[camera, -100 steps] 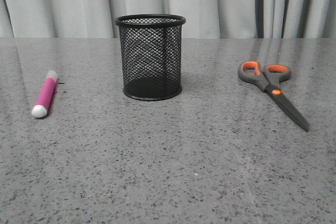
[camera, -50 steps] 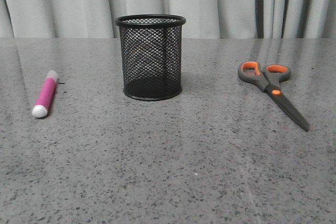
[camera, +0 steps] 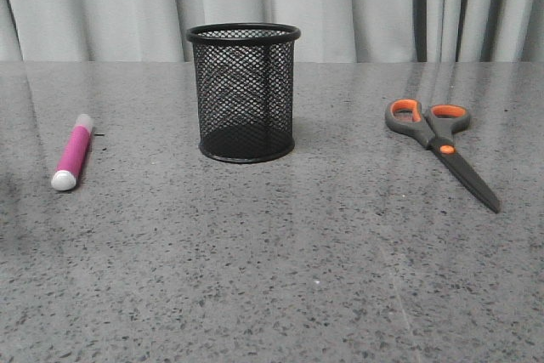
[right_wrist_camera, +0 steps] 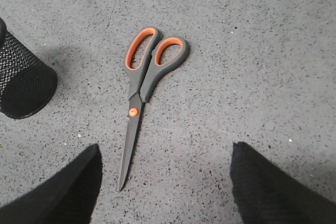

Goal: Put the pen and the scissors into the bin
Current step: 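Lower the left gripper onto the pink marker and close it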

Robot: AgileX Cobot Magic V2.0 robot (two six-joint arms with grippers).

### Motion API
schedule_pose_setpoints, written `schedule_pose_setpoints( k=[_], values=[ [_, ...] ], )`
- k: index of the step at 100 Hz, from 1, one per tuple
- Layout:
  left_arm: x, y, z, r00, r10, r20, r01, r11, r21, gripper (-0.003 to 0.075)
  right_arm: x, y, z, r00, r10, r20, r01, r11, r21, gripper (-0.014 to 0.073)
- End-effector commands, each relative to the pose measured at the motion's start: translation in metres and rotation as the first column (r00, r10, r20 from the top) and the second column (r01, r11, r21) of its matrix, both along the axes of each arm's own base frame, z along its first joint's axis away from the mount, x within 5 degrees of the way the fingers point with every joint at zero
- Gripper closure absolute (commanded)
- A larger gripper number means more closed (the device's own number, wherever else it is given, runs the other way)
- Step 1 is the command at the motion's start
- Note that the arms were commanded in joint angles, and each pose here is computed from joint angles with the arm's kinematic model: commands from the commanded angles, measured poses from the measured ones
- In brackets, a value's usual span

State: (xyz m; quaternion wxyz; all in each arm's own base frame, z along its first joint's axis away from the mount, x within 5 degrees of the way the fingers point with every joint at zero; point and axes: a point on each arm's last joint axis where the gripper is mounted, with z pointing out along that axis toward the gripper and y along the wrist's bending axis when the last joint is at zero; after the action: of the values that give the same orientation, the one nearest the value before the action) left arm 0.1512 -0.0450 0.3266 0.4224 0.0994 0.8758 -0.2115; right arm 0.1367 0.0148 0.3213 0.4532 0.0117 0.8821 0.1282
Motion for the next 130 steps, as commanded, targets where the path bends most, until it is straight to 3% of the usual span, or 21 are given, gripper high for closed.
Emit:
schedule_pose_setpoints(
  k=[1, 23, 37, 72, 118, 130],
  values=[
    [0.014, -0.006, 0.014, 0.999, -0.030, 0.031, 0.032, 0.998, -0.059, 0.0331, 0.004, -0.001, 0.016, 0.996, -0.014, 0.084, 0.013, 1.000, 0.008, 0.0128],
    [0.051, -0.030, 0.006, 0.986, -0.150, -0.070, 0.147, 0.988, -0.041, 0.0363, 0.004, -0.001, 0.016, 0.996, -0.014, 0.086, 0.013, 1.000, 0.007, 0.0128],
    [0.078, -0.048, -0.009, 0.968, -0.213, -0.130, 0.220, 0.975, 0.042, 0.0364, 0.004, -0.001, 0.016, 0.996, -0.008, 0.091, 0.008, 1.000, -0.003, 0.0128],
    [0.136, -0.062, -0.043, 0.936, -0.196, -0.293, 0.253, 0.952, 0.170, 0.0364, 0.004, -0.001, 0.016, 0.996, 0.007, 0.093, -0.004, 1.000, -0.023, 0.0128],
    [0.152, -0.078, -0.063, 0.928, -0.192, -0.318, 0.279, 0.925, 0.258, 0.0367, 0.005, -0.001, 0.017, 0.994, 0.003, 0.107, 0.000, 1.000, -0.028, 0.0128],
    [0.152, -0.076, -0.065, 0.928, -0.179, -0.327, 0.280, 0.914, 0.295, 0.0406, 0.005, -0.001, 0.017, 0.994, 0.003, 0.107, 0.000, 1.000, -0.028, 0.0128]
  ],
)
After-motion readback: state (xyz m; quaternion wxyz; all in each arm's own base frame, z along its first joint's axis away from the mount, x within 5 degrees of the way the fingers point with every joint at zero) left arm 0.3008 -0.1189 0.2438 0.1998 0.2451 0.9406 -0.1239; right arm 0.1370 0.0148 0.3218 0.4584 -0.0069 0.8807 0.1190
